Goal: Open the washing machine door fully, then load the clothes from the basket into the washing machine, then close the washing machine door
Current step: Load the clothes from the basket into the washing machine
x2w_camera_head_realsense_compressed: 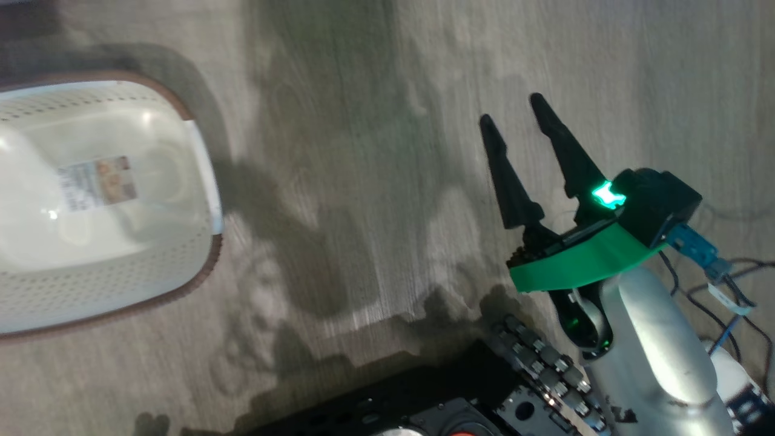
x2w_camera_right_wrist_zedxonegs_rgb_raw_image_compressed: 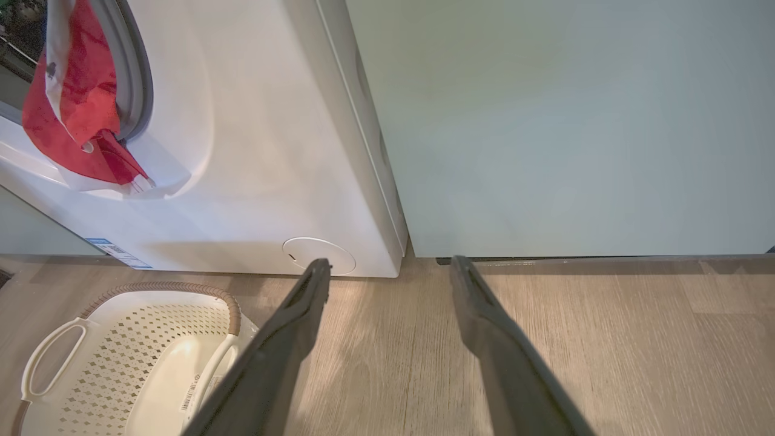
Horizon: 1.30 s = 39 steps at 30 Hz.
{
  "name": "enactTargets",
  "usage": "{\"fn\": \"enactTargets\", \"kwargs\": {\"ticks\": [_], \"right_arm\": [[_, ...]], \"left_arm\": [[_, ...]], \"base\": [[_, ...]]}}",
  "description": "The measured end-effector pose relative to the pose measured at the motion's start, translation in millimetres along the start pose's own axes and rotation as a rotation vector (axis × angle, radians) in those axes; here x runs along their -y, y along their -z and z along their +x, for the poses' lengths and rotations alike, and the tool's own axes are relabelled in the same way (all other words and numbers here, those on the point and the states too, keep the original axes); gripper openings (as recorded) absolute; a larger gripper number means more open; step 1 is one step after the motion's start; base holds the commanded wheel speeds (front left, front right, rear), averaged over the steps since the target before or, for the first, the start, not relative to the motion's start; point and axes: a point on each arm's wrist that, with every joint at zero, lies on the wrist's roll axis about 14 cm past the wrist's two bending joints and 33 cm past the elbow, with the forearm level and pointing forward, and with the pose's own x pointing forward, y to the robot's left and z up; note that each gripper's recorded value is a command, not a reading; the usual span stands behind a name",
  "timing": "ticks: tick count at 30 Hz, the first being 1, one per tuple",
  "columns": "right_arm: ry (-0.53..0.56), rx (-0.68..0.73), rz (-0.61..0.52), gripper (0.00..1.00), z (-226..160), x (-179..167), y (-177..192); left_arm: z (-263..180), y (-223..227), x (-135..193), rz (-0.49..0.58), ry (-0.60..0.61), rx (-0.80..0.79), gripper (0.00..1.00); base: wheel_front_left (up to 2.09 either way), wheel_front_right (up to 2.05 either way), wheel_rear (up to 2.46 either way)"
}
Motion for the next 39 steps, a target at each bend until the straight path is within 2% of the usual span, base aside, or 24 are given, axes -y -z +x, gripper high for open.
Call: {"fn": "enactTargets", "kwargs": {"ticks": [5,7,10,12,16,21,27,29,39], "right_arm": [[0.004,-0.021,0.004,1.00,1.5,3.3,6.5],[0.010,-0.031,0.005,1.00,-0.2,5.2,9.4],[0.017,-0.040,0.011,1.00,-1.9,7.0,12.2],[0.020,-0.044,0.010,1.00,-2.2,8.3,13.3],[0.020,-0.045,0.010,1.00,-1.8,8.2,14.1],[0.016,-0.044,0.015,1.00,2.2,8.3,14.9],[0.014,-0.057,0.015,1.00,3.1,8.0,19.9],[0.011,-0.057,0.015,1.00,3.3,7.1,20.0],[0.001,-0.030,0.023,1.00,3.8,3.2,9.6]], "left_arm": [[24.1,9.5,-7.3,-0.022,-0.019,-0.008,0.00],[33.6,-1.7,-16.2,-0.023,-0.047,0.045,0.00],[44.3,-33.2,-40.5,-0.045,-0.152,0.165,0.00],[48.4,-42.3,-44.6,-0.038,-0.163,0.191,0.00],[49.3,-18.4,-30.0,-0.031,-0.117,0.122,0.00],[41.2,45.0,2.3,-0.054,-0.038,-0.055,0.00],[34.6,81.6,10.6,-0.053,-0.016,-0.173,0.00],[36.2,81.2,9.3,-0.051,-0.018,-0.178,1.00],[41.1,58.9,4.8,-0.066,-0.032,-0.148,1.00]], "base": [[0.00,0.00,0.00],[0.00,0.00,0.00],[0.00,0.00,0.00],[0.00,0.00,0.00],[0.00,0.00,0.00],[0.00,0.00,0.00],[0.00,0.00,0.00],[0.00,0.00,0.00],[0.00,0.00,0.00]]}}
